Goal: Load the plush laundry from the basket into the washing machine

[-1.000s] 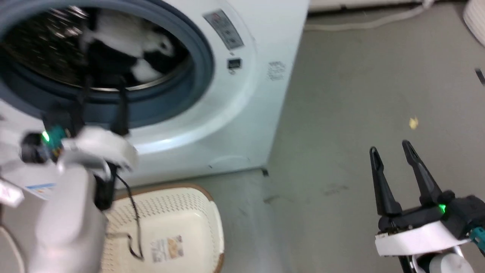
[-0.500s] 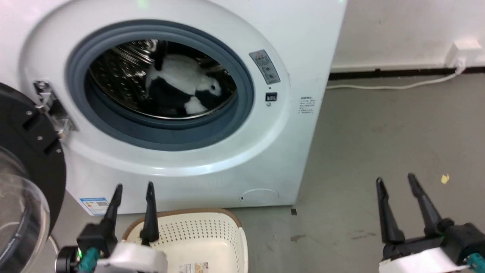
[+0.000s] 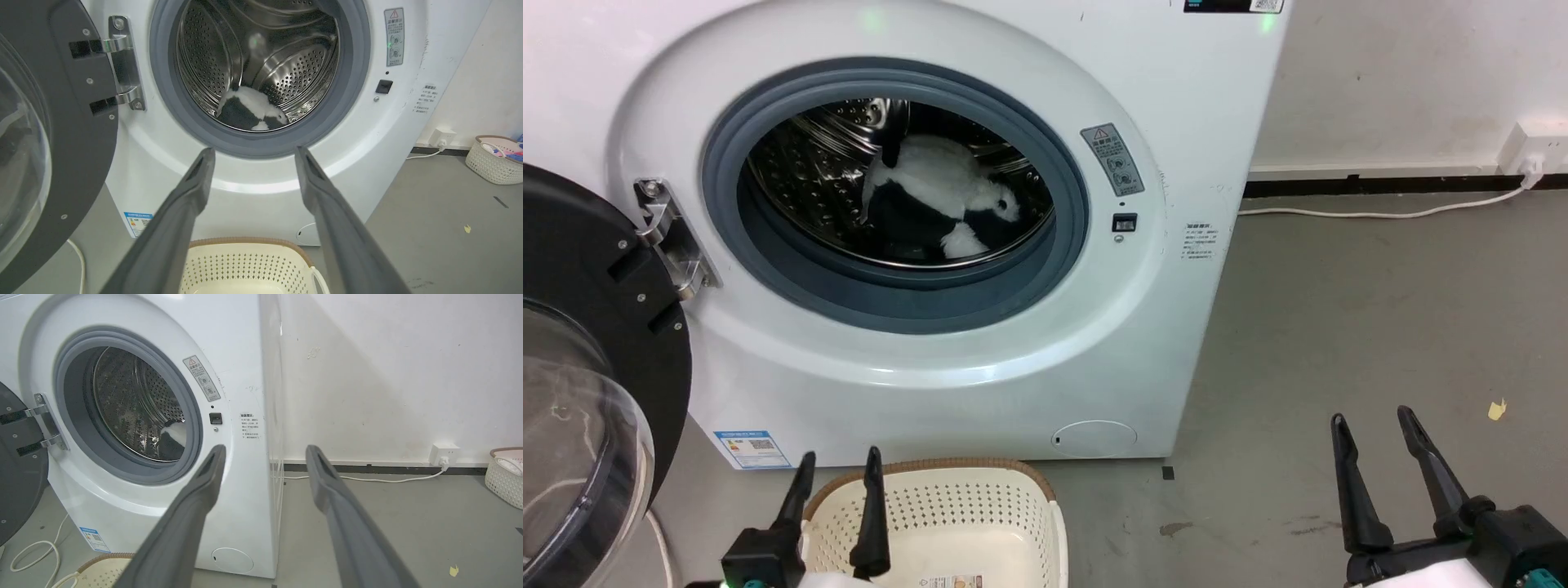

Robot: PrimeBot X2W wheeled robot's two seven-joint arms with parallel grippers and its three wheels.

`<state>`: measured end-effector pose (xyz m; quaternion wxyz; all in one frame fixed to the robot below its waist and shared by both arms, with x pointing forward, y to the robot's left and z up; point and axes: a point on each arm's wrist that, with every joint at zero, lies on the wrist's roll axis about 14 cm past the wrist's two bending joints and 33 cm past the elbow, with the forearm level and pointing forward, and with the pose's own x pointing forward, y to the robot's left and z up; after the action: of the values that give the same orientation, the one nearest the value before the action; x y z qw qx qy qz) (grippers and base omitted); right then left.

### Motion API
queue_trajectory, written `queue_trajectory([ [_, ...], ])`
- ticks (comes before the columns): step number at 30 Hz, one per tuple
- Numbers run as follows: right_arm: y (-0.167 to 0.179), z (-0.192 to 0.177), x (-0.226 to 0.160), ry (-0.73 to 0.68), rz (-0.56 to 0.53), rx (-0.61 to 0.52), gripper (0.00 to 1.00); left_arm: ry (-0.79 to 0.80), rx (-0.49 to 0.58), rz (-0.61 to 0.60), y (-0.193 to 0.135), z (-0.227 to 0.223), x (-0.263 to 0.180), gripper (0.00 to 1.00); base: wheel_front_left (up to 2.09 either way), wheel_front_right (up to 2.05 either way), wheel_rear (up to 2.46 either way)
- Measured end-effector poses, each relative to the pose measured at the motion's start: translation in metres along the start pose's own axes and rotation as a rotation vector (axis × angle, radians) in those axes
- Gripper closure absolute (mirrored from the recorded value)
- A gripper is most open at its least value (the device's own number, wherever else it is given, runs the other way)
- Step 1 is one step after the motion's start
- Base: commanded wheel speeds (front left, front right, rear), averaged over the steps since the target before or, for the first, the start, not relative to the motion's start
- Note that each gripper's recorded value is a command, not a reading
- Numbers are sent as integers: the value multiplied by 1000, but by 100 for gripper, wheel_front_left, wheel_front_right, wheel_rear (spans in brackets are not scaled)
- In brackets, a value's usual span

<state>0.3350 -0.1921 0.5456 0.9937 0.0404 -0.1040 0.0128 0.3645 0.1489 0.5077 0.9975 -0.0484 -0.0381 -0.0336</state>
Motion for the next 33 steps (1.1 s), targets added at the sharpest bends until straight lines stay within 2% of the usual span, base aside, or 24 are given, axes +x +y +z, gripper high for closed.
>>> queue_trajectory([
  [9, 5, 0, 1, 0, 16, 4, 0, 38, -19, 15, 4, -12, -4, 0, 0, 0, 0],
  [10, 7, 0, 1, 0, 22, 6, 100, 39, -20, 18, 4, -12, -5, 100, 0, 0, 0],
  [33, 11, -6, 4, 38, 36, -4, 100, 54, 2, 25, 8, -11, -5, 100, 0, 0, 0],
])
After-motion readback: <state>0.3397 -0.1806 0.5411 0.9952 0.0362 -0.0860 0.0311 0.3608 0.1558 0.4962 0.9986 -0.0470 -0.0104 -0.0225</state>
